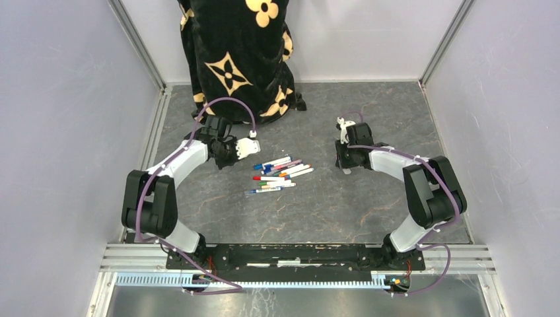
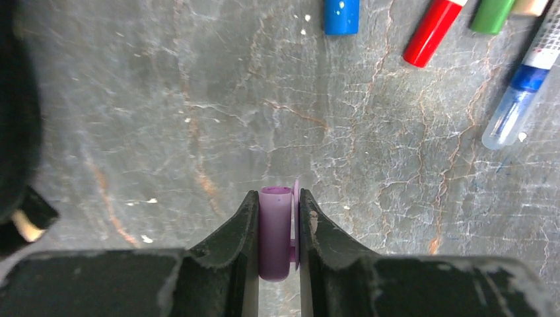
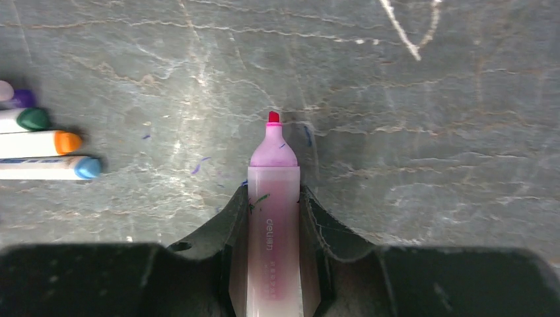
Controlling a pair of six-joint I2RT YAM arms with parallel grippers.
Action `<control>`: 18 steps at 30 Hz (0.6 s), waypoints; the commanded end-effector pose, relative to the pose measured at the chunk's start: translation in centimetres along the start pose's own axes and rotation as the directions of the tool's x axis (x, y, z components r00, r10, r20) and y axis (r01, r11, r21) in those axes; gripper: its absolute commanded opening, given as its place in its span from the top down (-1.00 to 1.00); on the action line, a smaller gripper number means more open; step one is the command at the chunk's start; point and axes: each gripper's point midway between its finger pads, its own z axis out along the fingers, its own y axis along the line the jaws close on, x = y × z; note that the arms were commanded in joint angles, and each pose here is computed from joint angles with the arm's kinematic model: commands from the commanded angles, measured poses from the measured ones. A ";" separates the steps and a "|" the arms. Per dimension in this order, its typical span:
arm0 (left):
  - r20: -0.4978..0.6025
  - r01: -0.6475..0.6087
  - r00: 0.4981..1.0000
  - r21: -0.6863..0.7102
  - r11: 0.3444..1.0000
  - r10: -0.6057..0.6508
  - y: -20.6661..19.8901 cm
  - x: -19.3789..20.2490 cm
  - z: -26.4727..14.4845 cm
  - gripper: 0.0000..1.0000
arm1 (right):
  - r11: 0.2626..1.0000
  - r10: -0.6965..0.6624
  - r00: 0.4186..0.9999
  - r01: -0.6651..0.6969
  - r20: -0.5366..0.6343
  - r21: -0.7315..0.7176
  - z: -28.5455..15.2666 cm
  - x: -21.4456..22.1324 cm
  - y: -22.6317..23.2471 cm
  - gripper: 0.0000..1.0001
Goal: Open the pen caps
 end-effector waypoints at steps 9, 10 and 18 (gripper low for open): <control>-0.035 0.135 0.990 -0.013 0.991 -0.136 -0.8 2.7 3.5 0.79 | 0.989 -0.008 1.000 0.005 0.019 0.150 -0.8 1.8 -3.0 0.48; -0.035 0.138 0.990 -0.013 0.990 -0.139 -0.9 2.7 3.6 0.74 | 0.989 -0.009 1.000 0.006 0.022 0.149 -1.0 1.8 -3.0 0.44; -0.003 0.158 0.987 -0.016 0.987 -0.158 -0.5 1.9 3.4 0.02 | 0.992 -0.011 0.998 0.004 0.057 0.125 -2.3 1.1 -2.5 0.17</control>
